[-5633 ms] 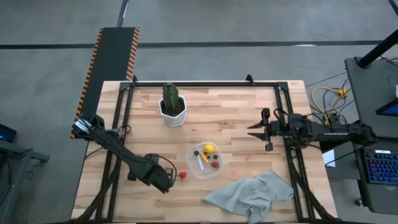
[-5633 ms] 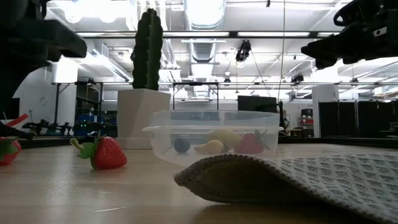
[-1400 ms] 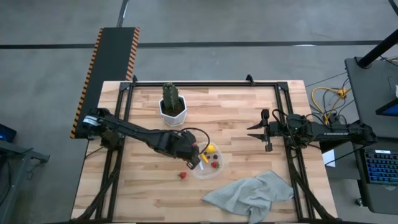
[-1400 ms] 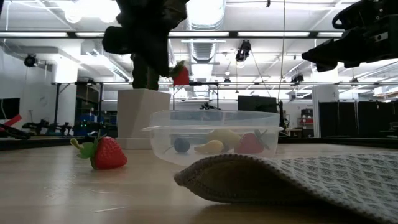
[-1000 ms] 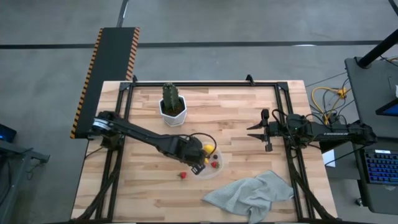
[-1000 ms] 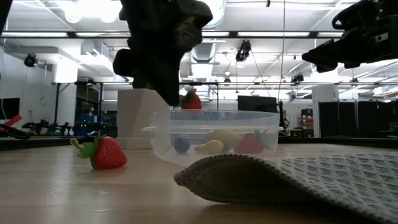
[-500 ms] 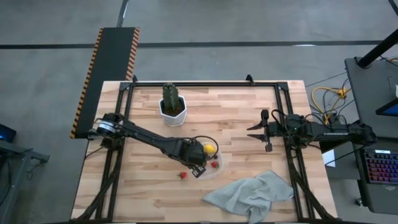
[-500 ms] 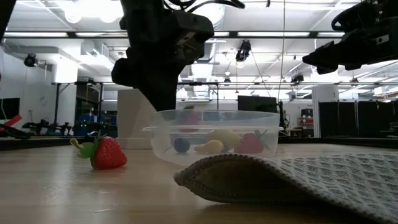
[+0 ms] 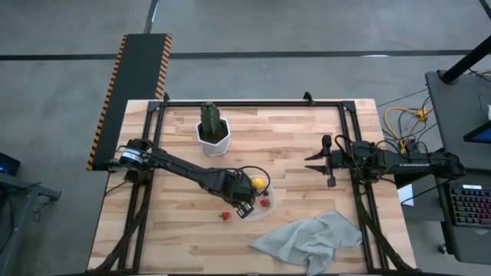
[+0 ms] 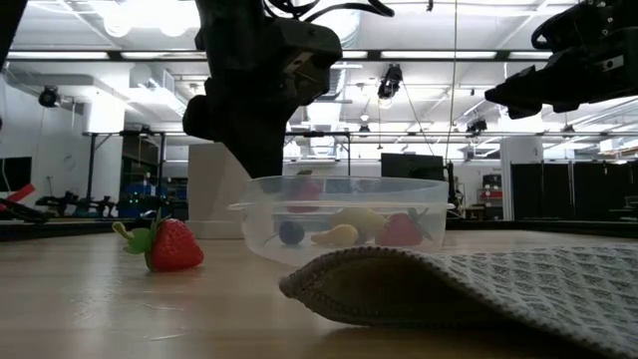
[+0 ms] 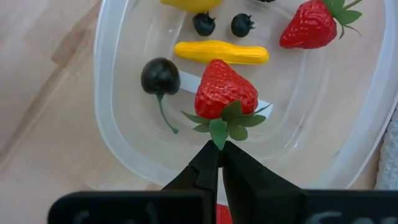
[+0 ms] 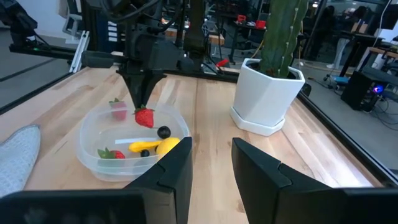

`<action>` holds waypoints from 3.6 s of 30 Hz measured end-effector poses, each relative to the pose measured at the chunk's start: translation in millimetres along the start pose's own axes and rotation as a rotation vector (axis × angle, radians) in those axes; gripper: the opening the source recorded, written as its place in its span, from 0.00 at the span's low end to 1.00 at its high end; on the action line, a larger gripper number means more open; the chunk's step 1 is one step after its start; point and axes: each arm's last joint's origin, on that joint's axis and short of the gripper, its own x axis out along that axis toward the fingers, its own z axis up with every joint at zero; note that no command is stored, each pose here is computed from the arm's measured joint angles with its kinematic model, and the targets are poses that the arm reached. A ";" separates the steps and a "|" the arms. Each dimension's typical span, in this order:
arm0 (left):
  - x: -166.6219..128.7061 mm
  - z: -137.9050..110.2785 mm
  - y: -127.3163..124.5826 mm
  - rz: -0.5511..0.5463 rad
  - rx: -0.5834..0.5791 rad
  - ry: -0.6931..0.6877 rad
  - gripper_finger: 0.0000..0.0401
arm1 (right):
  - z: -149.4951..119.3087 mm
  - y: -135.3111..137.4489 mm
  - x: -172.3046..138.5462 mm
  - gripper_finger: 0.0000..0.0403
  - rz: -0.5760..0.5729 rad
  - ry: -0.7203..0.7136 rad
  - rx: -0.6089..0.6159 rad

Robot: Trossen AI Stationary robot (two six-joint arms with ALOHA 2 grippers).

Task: Pick and placing Produce into tupperware
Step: Put the left red strawberry into the transparent container, then put the red strawberry into the transparent container

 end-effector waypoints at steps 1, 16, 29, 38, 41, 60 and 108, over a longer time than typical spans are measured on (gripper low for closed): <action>0.0 0.0 0.0 0.000 0.001 0.000 0.00 | 0.0 0.0 0.0 0.26 0.000 0.000 0.000; -12.8 1.5 -1.4 -0.043 -0.025 0.007 0.23 | 0.0 0.0 0.0 0.26 0.000 0.000 0.007; -46.6 -11.6 -18.8 -0.071 -0.119 0.032 0.24 | 0.0 0.0 0.0 0.26 0.000 0.000 0.007; -50.2 -37.5 -30.8 -0.059 -0.232 0.082 0.24 | 0.0 0.0 0.0 0.26 0.000 0.000 0.008; -46.0 -44.5 -30.1 -0.045 -0.264 0.111 0.24 | 0.0 0.0 0.0 0.26 0.000 -0.001 0.008; -17.5 -60.4 -26.9 0.083 -0.179 0.254 0.24 | -0.3 0.0 0.0 0.26 0.000 0.003 0.011; 22.9 -70.0 -5.5 0.074 -0.235 0.277 0.24 | -0.7 0.1 0.0 0.26 0.001 0.007 0.019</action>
